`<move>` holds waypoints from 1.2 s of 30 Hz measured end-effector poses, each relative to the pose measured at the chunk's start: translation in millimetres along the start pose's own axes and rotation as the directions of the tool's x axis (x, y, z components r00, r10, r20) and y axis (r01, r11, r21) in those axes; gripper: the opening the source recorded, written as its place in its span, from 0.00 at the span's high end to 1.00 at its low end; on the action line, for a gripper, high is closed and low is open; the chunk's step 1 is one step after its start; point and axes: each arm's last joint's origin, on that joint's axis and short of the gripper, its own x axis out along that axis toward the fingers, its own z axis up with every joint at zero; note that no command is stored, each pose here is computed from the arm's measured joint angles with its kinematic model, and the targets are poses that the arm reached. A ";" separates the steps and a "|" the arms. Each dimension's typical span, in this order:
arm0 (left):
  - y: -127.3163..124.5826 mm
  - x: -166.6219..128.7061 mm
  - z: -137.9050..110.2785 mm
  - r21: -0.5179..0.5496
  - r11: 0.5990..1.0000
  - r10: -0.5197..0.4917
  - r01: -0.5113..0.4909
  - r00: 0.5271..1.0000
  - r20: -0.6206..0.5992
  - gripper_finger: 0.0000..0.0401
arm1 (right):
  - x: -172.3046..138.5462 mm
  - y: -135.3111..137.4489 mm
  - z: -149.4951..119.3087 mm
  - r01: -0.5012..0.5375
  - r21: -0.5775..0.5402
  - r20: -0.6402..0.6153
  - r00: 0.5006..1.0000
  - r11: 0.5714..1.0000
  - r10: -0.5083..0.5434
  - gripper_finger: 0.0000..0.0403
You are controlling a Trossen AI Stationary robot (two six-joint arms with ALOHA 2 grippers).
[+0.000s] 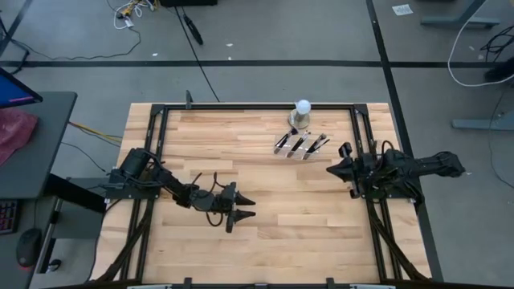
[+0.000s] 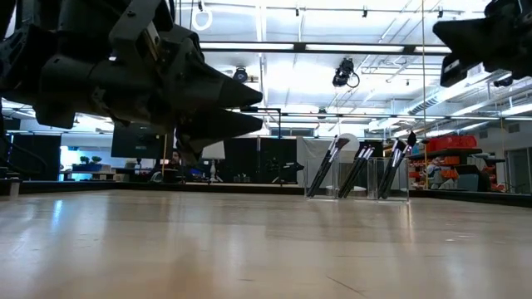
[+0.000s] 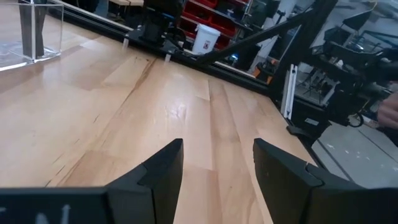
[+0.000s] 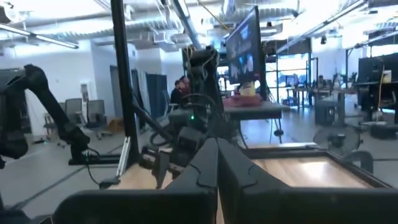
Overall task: Put items in baskets/containers
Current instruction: Return to Home Position
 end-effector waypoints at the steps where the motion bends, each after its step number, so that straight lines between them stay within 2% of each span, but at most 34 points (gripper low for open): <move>1: -0.1 0.0 -0.3 0.001 1.000 0.001 -0.001 1.000 -0.002 0.51 | -1.9 -0.1 -1.0 0.001 0.002 -0.009 1.000 1.000 -0.001 1.00; 6: -2.3 -1.1 -3.0 0.007 1.000 -0.003 0.003 1.000 -0.021 0.51 | -3.5 -1.1 -8.3 0.016 0.035 -0.089 0.996 0.999 -0.013 1.00; 11: -2.3 -1.3 -4.2 0.013 1.000 0.006 -0.006 1.000 -0.030 0.51 | -5.1 -5.2 -18.9 0.112 0.064 -0.194 0.976 0.992 -0.098 1.00; 18: -1.0 -1.1 -3.5 0.015 0.999 0.035 -0.035 0.999 -0.015 0.51 | -4.4 -3.5 -21.9 0.043 0.111 -0.228 0.973 0.993 -0.017 1.00; 29: -0.9 -1.0 -2.9 0.010 0.999 0.035 -0.034 0.999 -0.011 0.51 | -0.3 -6.3 -31.1 0.078 0.095 -0.323 0.945 0.992 -0.043 1.00; 36: -0.8 -1.0 -3.3 0.011 0.999 0.036 -0.036 0.999 -0.014 0.51 | -0.8 -6.4 -29.5 0.065 0.059 -0.307 0.951 0.996 -0.044 1.00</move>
